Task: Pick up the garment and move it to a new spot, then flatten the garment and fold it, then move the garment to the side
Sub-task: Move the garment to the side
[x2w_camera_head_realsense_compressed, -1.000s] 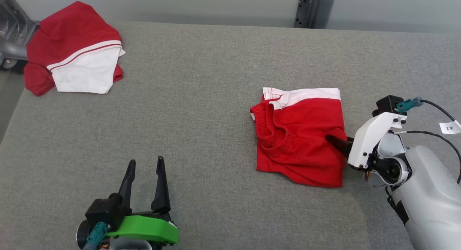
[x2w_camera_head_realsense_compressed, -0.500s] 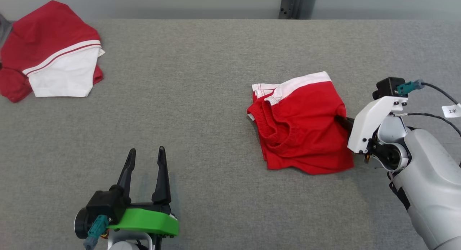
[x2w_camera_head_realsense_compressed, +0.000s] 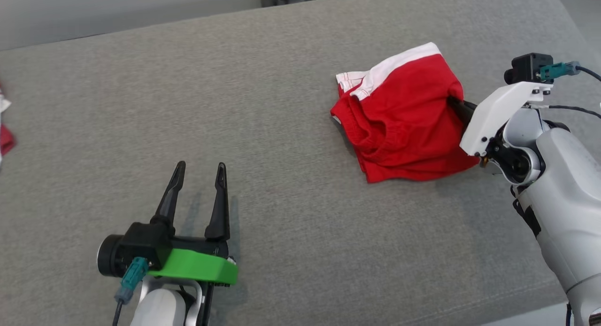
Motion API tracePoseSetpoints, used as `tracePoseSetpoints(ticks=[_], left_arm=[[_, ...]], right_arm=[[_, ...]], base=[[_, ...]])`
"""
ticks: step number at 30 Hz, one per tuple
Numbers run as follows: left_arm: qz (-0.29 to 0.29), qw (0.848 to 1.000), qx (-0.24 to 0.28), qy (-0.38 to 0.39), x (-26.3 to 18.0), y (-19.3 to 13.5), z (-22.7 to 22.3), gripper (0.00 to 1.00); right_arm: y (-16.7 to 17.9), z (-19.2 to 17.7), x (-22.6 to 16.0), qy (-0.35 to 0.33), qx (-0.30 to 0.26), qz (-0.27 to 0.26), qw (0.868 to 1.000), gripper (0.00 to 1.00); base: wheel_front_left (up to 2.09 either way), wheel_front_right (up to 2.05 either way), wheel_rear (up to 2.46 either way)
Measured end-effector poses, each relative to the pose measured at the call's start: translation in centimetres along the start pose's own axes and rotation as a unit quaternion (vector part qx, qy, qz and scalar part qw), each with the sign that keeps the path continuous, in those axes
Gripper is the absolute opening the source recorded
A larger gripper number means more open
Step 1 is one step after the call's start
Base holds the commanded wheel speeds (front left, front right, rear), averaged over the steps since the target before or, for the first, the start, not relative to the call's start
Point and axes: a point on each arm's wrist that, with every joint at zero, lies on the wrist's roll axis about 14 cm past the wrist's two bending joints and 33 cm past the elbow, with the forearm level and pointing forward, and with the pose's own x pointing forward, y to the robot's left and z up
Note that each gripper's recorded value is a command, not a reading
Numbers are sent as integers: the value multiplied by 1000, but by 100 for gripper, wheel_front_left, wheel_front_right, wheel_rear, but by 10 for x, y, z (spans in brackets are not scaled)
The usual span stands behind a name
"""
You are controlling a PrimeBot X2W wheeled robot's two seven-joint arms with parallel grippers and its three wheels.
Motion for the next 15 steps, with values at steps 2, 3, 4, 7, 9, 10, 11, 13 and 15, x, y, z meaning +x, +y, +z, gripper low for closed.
tracePoseSetpoints(ticks=[2,3,4,7,9,10,11,13,15], left_arm=[[-26,1000,1,7,11,-13,-7,100],[-40,999,1,11,16,-19,-10,100],[-52,999,1,13,21,-26,-13,100],[-86,996,-7,24,33,-45,-24,100],[-103,994,-12,31,38,-55,-31,100],[-109,993,-15,34,41,-59,-34,100],[-115,992,-18,37,43,-63,-37,100],[-124,991,-26,42,46,-68,-42,100],[-129,990,-30,42,49,-70,-45,100]], right_arm=[[-16,3,-6,-11,11,-19,1000,0],[-24,3,-8,-15,15,-29,999,0],[-32,3,-11,-17,18,-39,999,0],[-56,1,-19,-25,27,-70,997,0],[-68,-1,-22,-30,29,-86,995,0],[-73,-2,-23,-32,32,-91,995,0],[-77,-5,-22,-32,35,-97,994,0],[-83,-11,-20,-28,30,-105,994,0],[-91,-14,-17,-25,26,-116,993,0]], base=[[0,0,0],[0,0,0],[0,0,0],[0,0,0],[0,0,0],[0,0,0],[0,0,0],[0,0,0],[0,0,0]])
